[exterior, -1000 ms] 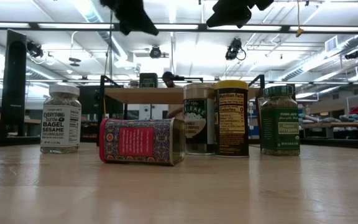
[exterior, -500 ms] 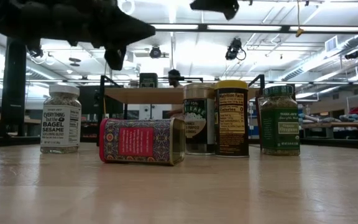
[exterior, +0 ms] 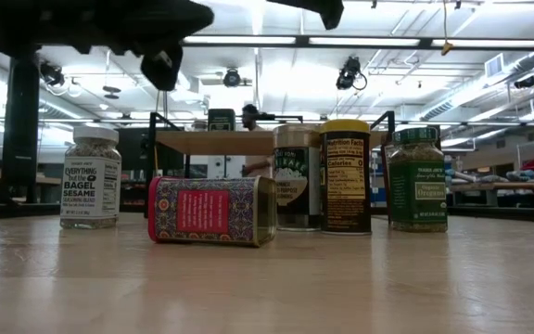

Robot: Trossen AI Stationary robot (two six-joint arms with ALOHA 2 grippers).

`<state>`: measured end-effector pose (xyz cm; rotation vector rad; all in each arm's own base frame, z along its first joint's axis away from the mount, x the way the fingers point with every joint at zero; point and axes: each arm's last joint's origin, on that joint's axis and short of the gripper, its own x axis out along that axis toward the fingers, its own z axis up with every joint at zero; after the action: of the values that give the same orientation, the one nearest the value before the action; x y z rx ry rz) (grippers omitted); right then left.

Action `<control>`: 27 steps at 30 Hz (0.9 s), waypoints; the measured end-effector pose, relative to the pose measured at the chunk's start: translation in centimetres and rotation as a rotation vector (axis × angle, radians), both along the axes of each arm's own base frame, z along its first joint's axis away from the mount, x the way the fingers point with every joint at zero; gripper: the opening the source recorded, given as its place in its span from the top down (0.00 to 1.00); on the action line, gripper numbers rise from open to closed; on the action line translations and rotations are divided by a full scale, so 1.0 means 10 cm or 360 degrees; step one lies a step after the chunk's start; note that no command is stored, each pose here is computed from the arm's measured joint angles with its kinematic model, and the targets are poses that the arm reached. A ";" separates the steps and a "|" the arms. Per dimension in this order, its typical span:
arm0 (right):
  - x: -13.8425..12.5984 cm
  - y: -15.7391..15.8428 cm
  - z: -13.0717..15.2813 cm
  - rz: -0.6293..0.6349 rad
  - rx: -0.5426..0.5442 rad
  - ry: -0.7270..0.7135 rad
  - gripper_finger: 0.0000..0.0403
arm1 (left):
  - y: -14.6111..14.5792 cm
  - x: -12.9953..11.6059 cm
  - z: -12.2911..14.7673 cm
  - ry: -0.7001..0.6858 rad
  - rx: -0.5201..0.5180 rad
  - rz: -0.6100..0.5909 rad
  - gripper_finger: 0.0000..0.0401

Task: Shelf spices
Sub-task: Put the red seasoning can on the shelf

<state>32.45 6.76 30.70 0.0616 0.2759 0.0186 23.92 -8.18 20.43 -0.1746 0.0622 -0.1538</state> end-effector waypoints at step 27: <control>0.05 0.18 -0.06 0.0211 -0.0161 -0.0042 0.47 | -0.01 0.05 -0.10 -0.0004 0.0236 0.0210 1.00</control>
<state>32.90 8.61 30.06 -0.0575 0.2539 0.1369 24.43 -8.33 19.41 -0.0305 0.0593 -0.0173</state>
